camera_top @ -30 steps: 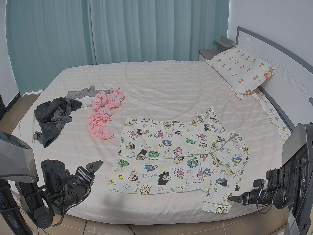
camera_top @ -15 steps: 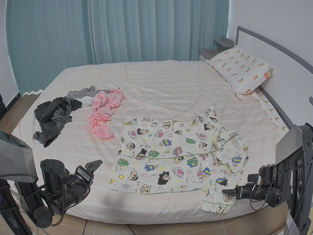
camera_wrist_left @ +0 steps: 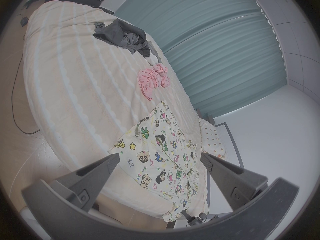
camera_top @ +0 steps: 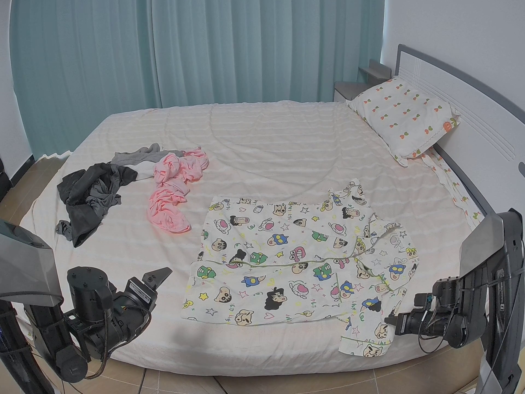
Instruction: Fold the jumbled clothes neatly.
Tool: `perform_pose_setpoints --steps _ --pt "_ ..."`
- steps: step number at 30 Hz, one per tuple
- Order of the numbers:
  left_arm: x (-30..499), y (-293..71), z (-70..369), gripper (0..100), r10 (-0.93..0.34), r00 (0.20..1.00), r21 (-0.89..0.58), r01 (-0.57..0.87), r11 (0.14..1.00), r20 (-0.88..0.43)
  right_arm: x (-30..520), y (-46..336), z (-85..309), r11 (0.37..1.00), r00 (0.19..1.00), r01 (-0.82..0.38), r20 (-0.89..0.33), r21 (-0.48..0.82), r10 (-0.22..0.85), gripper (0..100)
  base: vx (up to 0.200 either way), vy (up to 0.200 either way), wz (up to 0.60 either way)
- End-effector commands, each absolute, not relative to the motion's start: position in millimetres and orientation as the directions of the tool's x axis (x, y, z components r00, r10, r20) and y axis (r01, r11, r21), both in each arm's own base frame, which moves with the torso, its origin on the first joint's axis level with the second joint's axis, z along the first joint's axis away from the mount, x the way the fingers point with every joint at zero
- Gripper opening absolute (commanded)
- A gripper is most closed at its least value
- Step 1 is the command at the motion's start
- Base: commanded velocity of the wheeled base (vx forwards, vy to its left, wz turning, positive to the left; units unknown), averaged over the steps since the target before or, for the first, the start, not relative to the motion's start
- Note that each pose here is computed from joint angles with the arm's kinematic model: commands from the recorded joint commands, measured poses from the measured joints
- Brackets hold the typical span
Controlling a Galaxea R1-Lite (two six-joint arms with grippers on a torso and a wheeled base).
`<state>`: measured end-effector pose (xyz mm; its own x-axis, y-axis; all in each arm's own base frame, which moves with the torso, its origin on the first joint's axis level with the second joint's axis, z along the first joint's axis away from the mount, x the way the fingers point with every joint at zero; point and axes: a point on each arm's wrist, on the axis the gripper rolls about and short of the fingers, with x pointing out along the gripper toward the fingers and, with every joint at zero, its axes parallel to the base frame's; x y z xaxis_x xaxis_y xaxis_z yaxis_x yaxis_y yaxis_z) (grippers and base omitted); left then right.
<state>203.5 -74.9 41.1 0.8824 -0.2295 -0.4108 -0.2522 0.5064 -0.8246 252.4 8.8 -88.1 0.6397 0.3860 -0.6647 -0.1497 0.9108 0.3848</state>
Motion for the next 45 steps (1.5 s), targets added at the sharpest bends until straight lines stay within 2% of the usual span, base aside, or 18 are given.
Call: perform_pose_setpoints --steps 1,12,18,31,32,39,45 --pt "200 -74 39 100 -0.226 0.874 -0.816 -0.268 0.512 -0.430 251 -3 -86 0.918 0.659 -0.111 -0.663 0.380 0.355 0 0.000 0.000 0.00" --pt "200 -74 38 100 -0.224 0.873 -0.814 -0.271 0.514 -0.432 230 -29 -81 0.939 0.650 -0.090 -0.694 0.333 0.308 0 0.000 0.000 0.00" --pt "200 -75 37 100 -0.227 0.870 -0.810 -0.272 0.519 -0.438 211 -25 -75 0.916 0.594 -0.148 -0.707 0.373 0.384 0 0.000 0.000 0.00" --pt "202 -78 15 100 -0.224 0.824 -0.751 -0.317 0.580 -0.521 207 -24 -77 0.910 0.577 -0.162 -0.711 0.382 0.401 0 0.000 0.000 0.00" --pt "202 -78 15 100 -0.224 0.824 -0.751 -0.317 0.580 -0.521 207 -24 -77 0.910 0.577 -0.162 -0.711 0.382 0.401 100 0.000 0.000 0.00" --pt "201 -79 15 100 -0.289 0.800 -0.765 -0.296 0.572 -0.526 221 -21 -83 0.911 0.598 -0.194 -0.693 0.363 0.403 100 0.000 0.000 0.00" --pt "202 -78 15 100 -0.290 0.800 -0.766 -0.295 0.571 -0.524 228 -12 -89 0.915 0.592 -0.221 -0.698 0.339 0.402 100 0.000 0.000 0.00"
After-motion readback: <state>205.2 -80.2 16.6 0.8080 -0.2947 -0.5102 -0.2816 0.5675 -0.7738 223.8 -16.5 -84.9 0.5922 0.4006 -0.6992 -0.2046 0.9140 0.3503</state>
